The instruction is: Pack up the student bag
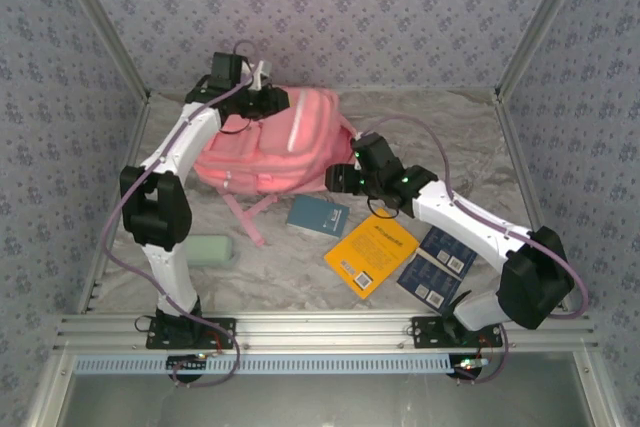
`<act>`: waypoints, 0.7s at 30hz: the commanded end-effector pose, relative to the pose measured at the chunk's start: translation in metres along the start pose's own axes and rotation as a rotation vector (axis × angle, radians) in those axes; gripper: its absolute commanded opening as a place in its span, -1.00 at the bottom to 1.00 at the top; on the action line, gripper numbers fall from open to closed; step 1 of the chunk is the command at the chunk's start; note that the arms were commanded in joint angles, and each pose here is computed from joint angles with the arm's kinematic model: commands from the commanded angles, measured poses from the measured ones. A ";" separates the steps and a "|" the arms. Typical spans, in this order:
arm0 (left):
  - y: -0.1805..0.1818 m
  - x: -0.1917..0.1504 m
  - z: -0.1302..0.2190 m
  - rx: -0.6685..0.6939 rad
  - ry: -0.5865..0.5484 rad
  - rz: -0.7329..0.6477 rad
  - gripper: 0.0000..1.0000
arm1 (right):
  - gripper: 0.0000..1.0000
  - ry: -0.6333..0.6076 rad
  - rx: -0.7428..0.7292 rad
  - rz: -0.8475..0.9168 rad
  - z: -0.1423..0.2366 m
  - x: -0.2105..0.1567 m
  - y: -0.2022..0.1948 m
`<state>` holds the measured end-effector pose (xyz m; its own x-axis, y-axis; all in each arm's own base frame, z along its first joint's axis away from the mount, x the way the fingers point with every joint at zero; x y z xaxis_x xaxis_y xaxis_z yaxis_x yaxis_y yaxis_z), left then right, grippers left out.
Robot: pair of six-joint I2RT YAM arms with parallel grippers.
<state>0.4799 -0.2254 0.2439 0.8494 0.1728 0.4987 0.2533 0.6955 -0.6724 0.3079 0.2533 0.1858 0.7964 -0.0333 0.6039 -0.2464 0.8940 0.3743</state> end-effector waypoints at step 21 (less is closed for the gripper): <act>0.061 -0.218 -0.008 0.239 0.173 0.177 0.12 | 0.42 0.306 -0.019 -0.340 -0.060 -0.097 -0.024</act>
<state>0.3002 -0.2285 0.0896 0.9658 0.1482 0.2128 0.0052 0.8094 -0.5873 0.2693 0.2567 0.0879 0.9487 -0.1626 0.2711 0.0176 0.8834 0.4683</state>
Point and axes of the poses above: each hand's point on the last joint's axis, 136 mm out from that joint toward the fingers, its own z axis back along the fingers, its own y axis along the line the jaws close on, x = y × z, the point moved 1 cm from there along z, back along the fingers, and after that the axes turned 1 degree about z, right-handed, at the moved point
